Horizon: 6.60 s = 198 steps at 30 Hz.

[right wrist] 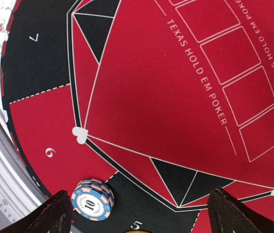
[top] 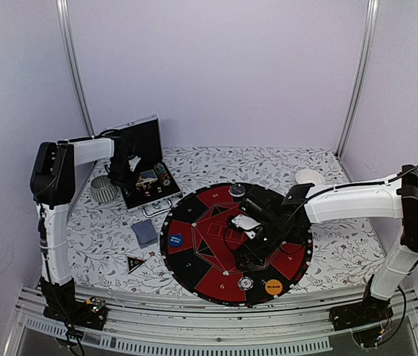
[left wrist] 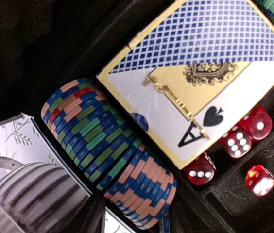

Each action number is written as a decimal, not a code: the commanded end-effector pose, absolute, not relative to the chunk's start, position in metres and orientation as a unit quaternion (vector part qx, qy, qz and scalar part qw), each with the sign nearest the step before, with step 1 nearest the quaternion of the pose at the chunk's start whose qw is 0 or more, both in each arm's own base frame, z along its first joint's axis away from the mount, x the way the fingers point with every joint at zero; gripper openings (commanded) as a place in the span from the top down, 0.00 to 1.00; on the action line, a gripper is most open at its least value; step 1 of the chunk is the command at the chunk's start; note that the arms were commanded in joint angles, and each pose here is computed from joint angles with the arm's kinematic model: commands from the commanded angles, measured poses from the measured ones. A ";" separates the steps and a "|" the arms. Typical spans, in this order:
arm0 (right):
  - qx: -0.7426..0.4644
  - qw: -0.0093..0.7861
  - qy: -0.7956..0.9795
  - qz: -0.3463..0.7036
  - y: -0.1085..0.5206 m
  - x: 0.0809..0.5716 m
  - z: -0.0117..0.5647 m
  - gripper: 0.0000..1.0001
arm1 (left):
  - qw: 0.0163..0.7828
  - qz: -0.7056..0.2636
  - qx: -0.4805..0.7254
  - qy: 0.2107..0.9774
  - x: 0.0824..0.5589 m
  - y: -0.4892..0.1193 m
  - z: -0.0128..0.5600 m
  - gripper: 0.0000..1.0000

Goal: Distribute texas hold em gaming equipment
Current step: Pick up the pile of poker chips from the chip case, then pass from the left arm to the right

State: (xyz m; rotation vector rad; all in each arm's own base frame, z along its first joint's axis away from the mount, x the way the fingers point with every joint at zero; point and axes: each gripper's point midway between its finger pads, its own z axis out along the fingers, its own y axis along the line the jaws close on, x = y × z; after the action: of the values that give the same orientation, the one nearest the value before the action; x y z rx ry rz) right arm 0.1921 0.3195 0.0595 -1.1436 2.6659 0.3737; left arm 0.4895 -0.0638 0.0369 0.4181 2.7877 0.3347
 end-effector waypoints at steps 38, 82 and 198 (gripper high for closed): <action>-0.392 0.092 0.905 0.141 0.326 0.189 0.055 0.01 | 0.151 0.037 0.164 0.974 0.484 -0.084 0.028 0.73; -0.370 0.202 0.895 0.143 0.334 0.220 0.117 0.01 | 0.282 0.030 0.076 0.956 0.494 -0.071 0.166 1.00; -0.645 0.634 0.418 0.087 0.501 0.199 0.301 0.26 | 0.234 -0.526 0.220 0.787 0.204 -0.312 0.277 1.00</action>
State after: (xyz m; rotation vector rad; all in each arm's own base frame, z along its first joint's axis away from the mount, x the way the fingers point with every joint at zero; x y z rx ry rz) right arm 0.2078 0.4990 0.2851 -1.4589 1.0753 0.2057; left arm 0.2125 -0.3064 0.2640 0.5454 2.2030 -1.4024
